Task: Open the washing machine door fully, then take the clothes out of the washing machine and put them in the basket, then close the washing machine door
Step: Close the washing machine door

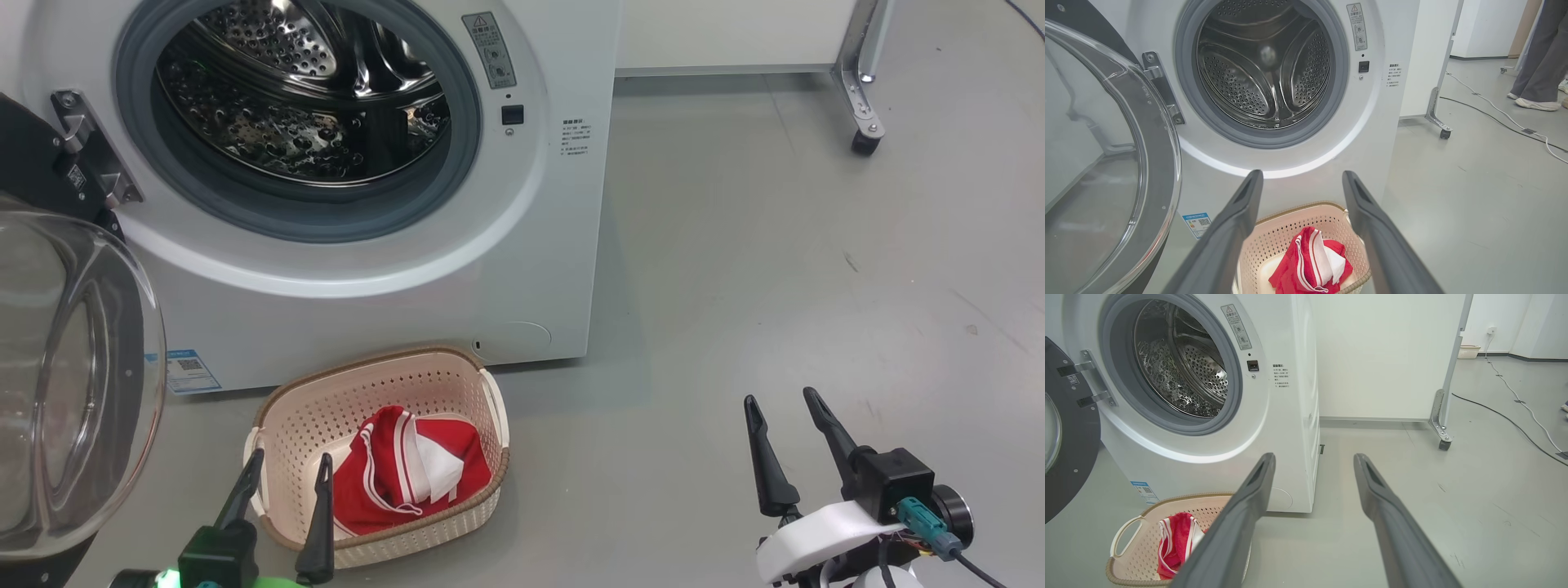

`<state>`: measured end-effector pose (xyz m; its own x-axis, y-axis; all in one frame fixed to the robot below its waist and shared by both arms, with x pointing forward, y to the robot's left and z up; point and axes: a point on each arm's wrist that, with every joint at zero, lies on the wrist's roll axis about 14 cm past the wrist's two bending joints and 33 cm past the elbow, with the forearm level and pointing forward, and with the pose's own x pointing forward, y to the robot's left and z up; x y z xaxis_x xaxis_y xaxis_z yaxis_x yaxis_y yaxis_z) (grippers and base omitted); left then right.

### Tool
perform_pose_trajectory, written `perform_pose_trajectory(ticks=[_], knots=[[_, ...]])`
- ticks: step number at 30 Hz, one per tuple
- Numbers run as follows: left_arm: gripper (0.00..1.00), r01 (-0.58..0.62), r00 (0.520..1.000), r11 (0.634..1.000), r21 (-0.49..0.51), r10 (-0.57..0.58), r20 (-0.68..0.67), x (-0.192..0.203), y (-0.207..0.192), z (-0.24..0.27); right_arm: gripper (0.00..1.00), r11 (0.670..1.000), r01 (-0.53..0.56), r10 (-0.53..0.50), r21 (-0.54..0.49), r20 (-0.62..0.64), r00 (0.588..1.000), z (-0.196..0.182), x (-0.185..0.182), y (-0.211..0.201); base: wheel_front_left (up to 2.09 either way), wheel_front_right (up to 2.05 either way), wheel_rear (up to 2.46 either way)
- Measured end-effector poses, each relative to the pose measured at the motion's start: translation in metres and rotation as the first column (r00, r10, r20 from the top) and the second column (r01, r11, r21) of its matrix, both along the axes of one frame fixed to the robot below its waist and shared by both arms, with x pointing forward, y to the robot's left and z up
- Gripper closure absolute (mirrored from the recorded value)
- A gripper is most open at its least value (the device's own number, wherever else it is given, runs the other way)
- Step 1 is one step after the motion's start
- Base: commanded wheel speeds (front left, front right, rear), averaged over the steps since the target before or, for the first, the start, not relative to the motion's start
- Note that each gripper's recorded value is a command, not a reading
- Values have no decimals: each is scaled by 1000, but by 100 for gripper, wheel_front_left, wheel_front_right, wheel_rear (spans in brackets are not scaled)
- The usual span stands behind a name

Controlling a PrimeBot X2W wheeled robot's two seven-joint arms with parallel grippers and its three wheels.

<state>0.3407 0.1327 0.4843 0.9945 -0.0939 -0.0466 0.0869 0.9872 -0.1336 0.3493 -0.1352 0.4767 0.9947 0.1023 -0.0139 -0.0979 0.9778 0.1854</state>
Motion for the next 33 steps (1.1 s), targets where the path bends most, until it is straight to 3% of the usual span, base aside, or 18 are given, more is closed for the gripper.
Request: perform_pose_trajectory(ticks=[33], knots=[[0,-47,999,999,25,47,-4,-3,13,2,0,1000,-5,5,-1,0,1000,0,2,2,-18,18,0]])
